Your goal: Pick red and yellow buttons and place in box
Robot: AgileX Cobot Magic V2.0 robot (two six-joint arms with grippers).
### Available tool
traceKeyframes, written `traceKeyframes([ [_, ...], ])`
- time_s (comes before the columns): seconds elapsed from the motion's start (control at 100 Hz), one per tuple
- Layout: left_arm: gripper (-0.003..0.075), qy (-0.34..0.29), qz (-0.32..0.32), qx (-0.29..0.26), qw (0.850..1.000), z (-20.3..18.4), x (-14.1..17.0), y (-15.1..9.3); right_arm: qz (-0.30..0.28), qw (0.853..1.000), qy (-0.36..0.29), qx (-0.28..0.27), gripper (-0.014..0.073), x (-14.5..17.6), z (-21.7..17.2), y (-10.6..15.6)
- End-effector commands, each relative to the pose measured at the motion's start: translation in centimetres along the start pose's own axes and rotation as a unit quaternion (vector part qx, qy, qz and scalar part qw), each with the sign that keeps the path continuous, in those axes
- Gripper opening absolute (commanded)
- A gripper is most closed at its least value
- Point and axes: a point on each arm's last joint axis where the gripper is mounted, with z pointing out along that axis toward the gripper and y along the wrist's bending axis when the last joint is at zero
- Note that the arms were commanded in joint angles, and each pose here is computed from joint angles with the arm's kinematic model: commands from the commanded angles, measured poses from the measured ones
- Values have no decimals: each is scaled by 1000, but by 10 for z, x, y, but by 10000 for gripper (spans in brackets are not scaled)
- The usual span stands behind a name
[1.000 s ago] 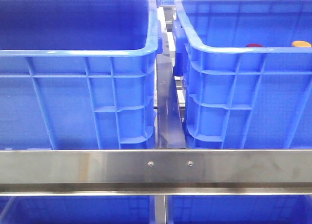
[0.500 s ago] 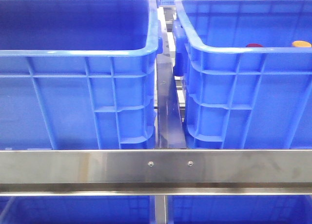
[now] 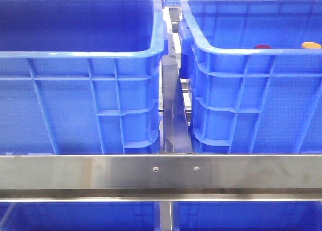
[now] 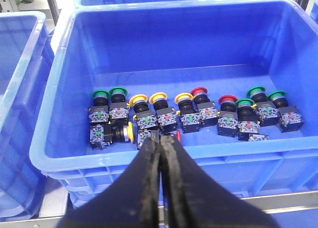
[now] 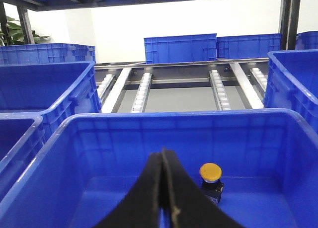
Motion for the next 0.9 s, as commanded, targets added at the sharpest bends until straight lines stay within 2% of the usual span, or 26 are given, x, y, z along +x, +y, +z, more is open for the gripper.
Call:
traceKeyframes([
  [0.0, -19, -45, -3, 6, 999, -3, -14, -1, -2, 1000, -18, -14, -67, -10, -1, 3],
  [0.89, -19, -58, 0, 7, 998, -2, -15, -1, -2, 1000, -18, -14, -67, -10, -1, 3],
])
